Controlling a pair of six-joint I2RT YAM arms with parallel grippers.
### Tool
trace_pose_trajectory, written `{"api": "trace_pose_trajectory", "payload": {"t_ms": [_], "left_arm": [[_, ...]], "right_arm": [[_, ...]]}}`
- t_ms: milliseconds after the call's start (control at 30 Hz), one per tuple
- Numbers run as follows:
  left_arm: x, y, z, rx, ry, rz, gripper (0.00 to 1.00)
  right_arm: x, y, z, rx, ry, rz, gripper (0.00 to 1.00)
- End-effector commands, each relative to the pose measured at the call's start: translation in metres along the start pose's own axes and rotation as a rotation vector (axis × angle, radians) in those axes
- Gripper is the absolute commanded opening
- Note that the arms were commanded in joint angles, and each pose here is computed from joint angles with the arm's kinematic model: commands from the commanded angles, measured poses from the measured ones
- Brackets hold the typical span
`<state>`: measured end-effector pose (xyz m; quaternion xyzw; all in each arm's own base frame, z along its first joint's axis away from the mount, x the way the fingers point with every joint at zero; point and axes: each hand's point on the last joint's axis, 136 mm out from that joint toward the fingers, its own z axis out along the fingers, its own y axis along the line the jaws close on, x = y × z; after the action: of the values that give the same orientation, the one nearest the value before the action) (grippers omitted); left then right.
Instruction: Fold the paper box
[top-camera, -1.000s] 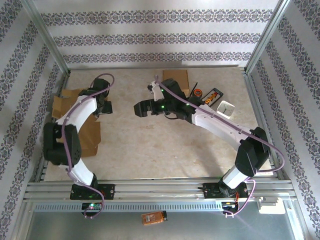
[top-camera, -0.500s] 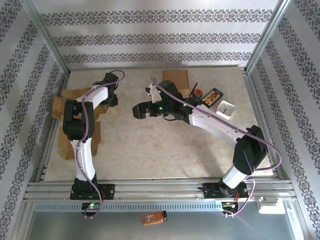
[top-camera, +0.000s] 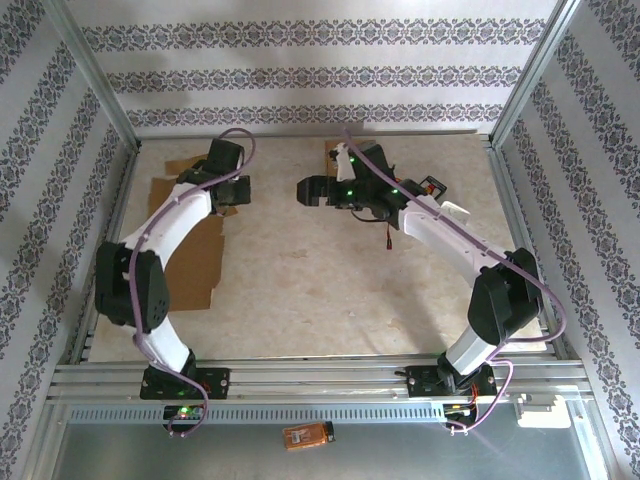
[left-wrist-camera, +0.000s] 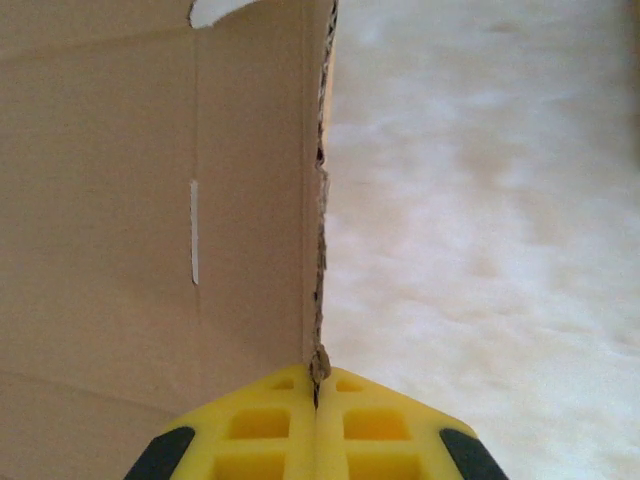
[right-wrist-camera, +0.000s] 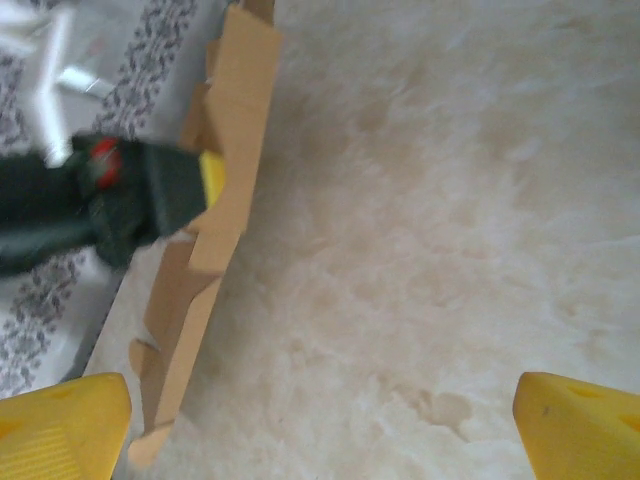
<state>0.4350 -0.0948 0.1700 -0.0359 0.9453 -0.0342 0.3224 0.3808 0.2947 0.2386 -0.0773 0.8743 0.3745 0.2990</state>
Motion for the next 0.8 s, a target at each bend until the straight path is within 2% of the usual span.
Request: {"api": "trace_pose_trajectory", "payload": {"t_ms": [0, 167, 267, 433, 500, 600, 700, 767], "left_arm": [[0.011, -0.053, -0.009, 0.142, -0.051, -0.010, 0.00], [0.040, -0.118, -0.023, 0.257, -0.099, 0.032, 0.00], [0.059, -0.151, -0.024, 0.337, -0.107, 0.035, 0.00], [0.096, -0.208, -0.019, 0.470, -0.030, 0.050, 0.02], [0.098, -0.217, -0.022, 0.496, -0.028, 0.044, 0.16], [0.085, -0.213, -0.034, 0.482, -0.072, 0.061, 0.21], [0.065, -0.194, -0.049, 0.428, -0.110, 0.080, 0.38], [0.053, -0.172, -0.054, 0.384, -0.113, 0.070, 0.43]], "right_arm": [[-0.009, -0.002, -0.021, -0.020, -0.033, 0.063, 0.98], [-0.019, -0.015, -0.039, -0.034, -0.086, 0.151, 0.98], [-0.019, -0.037, -0.047, 0.016, -0.126, 0.213, 0.98], [-0.011, -0.087, -0.062, 0.122, -0.181, 0.329, 0.98], [-0.006, -0.099, -0.066, 0.142, -0.188, 0.357, 0.98], [0.004, -0.111, -0.068, 0.180, -0.181, 0.356, 0.98], [0.015, -0.121, -0.063, 0.215, -0.155, 0.357, 0.98], [0.024, -0.130, -0.059, 0.237, -0.137, 0.373, 0.98]]}}
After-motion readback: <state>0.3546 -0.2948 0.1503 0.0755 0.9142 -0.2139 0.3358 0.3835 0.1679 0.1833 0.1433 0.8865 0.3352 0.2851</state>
